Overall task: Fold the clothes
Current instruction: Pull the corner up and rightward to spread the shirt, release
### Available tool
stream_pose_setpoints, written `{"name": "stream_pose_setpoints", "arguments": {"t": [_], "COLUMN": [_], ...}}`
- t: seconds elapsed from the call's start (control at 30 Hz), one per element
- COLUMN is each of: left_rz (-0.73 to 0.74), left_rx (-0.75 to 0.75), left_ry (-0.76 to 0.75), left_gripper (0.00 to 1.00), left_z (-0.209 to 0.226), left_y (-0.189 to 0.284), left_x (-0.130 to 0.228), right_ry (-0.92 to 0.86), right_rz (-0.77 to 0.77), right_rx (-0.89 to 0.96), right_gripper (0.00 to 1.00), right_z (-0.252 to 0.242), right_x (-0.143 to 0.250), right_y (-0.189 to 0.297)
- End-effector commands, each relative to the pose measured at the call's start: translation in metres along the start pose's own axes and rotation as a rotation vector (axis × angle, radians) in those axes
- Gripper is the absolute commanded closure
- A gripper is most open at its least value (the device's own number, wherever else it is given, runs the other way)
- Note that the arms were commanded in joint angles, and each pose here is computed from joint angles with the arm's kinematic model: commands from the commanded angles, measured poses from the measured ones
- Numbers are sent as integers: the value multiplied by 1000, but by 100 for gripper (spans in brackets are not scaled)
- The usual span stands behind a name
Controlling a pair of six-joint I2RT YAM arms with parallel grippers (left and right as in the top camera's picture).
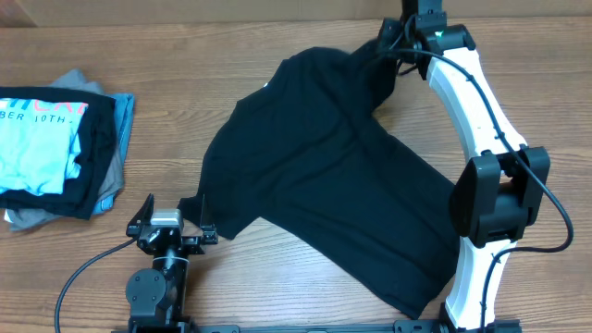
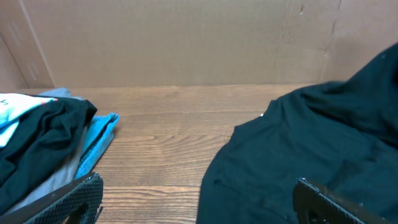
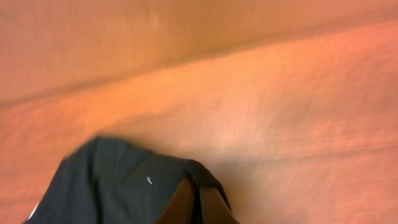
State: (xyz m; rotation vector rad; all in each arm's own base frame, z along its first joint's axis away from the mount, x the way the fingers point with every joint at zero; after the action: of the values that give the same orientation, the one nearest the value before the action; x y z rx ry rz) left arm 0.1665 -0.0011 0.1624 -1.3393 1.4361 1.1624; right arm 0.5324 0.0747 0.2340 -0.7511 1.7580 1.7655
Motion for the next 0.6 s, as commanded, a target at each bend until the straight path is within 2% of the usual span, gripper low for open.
{"name": "stream_pose_setpoints", "arguments": {"t": [0.0,0.23,0.27,0.3,0.37,0.4,0.57], "left_rz": [-8,-8,-8,-8,-8,-8,-8], "left_rx": [5,5,5,5,5,5,5], "left_ry": [10,11,11,10,10,11,11], "left_gripper": [0,0,0,0,0,0,0], "left_z": [0,0,0,0,0,0,0], "left_y": [0,0,0,0,0,0,0], "left_x": [0,0,0,0,0,0,0], "right_ry": [71,13,5,-2,-13,-16,-24], "right_rz": [-128,-331,-352,-375,-401,-403,-353], "right_rx": [150,179,184,188,199,201,225], "right_gripper": [96,96,89,69,16,0,0], "right_z": [-20,-42,-45,-49,-57,-59,-74], "right_x": [-27,-60,-64,-67,-70,-70,-61], "right_y": [7,14,14,14,12,11,0]}}
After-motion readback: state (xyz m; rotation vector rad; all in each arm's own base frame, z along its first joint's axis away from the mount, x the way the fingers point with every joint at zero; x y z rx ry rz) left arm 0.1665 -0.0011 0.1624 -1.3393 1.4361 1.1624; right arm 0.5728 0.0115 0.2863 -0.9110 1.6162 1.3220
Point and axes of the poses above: each gripper's point midway between its finger pads, its own y axis back along the fingers, its own z axis along the line the jaws close on, x = y × z, the point moved 8 cm from there along y, back along the fingers, and after that the axes turned 13 degrees about y, right-handed, at the moved point
